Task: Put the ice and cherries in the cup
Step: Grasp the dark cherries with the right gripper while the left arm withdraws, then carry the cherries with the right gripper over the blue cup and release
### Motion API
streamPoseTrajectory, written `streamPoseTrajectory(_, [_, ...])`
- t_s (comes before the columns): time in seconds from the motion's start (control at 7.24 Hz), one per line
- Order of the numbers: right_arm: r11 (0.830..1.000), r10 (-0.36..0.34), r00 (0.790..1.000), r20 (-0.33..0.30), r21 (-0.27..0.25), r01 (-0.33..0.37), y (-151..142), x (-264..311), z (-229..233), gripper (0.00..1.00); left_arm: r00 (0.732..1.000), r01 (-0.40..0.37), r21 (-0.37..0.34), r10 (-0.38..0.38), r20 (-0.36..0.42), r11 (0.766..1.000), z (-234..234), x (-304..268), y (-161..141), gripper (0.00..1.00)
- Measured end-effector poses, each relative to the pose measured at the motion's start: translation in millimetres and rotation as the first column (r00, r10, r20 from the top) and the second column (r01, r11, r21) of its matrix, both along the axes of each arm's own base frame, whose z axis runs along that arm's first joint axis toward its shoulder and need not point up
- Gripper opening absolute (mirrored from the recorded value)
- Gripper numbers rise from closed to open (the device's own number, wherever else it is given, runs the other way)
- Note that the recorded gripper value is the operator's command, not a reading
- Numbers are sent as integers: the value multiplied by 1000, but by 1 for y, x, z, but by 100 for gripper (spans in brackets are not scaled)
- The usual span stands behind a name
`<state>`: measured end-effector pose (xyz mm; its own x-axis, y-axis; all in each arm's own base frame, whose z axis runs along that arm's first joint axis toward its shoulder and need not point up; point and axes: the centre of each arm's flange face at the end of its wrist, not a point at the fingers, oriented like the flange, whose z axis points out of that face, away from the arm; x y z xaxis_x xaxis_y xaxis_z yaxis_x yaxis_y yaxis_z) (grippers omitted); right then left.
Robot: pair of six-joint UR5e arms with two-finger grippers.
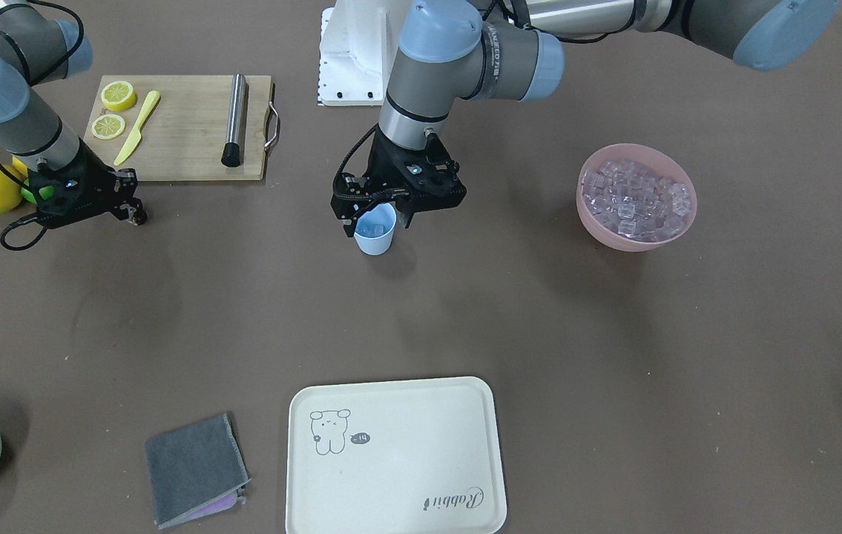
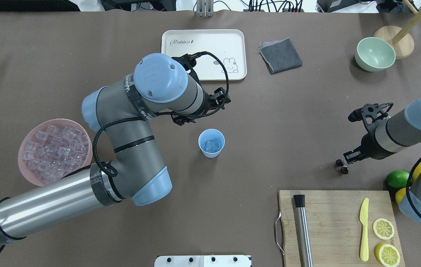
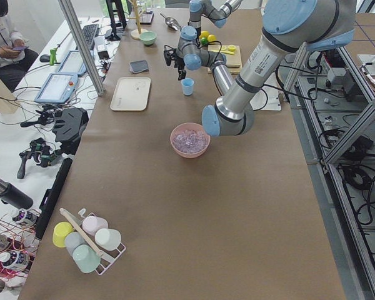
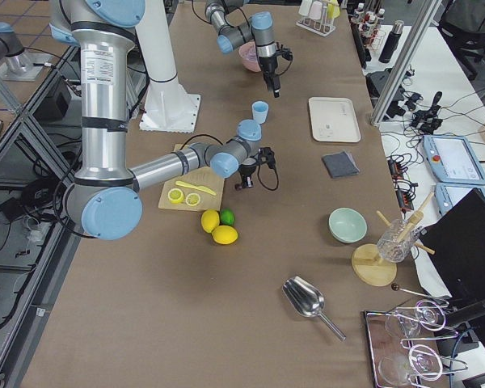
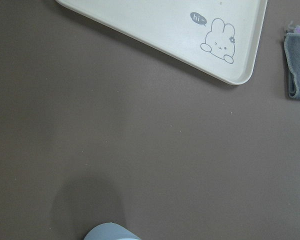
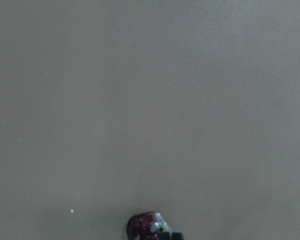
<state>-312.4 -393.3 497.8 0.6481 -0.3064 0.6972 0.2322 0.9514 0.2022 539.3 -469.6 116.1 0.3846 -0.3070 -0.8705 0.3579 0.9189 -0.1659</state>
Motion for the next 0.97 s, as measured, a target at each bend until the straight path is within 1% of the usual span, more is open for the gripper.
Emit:
streamPoseTrajectory(0.14, [1000, -2, 1000, 1, -1, 2, 1, 0, 0, 0, 1000, -20, 4, 20, 11, 1000, 4, -19, -14, 92])
streamPoseTrajectory(0.28, [1000, -3, 1000, 4, -1, 3, 1, 1, -1, 0, 999, -42, 29, 41, 32, 999, 14, -43, -23, 92])
streamPoseTrajectory(0.41, [1000, -3, 1000, 9, 2, 3, 1, 1, -4, 0, 995, -77, 67, 73, 62, 995, 35, -75, -24, 92])
streamPoseTrajectory(0.69, [1000, 7, 999, 34, 17, -8, -4, 5, -23, 0, 981, -162, 138, 143, 134, 977, 94, -148, -14, 92])
streamPoseTrajectory(0.83, [999, 14, 998, 59, 30, -16, -9, 3, -43, 0, 970, -199, 165, 170, 176, 966, 126, -180, -9, 92])
streamPoseTrajectory(0.97, [999, 34, 996, 85, 29, -37, -20, -4, -73, 0, 955, -238, 189, 195, 223, 953, 159, -207, -3, 92])
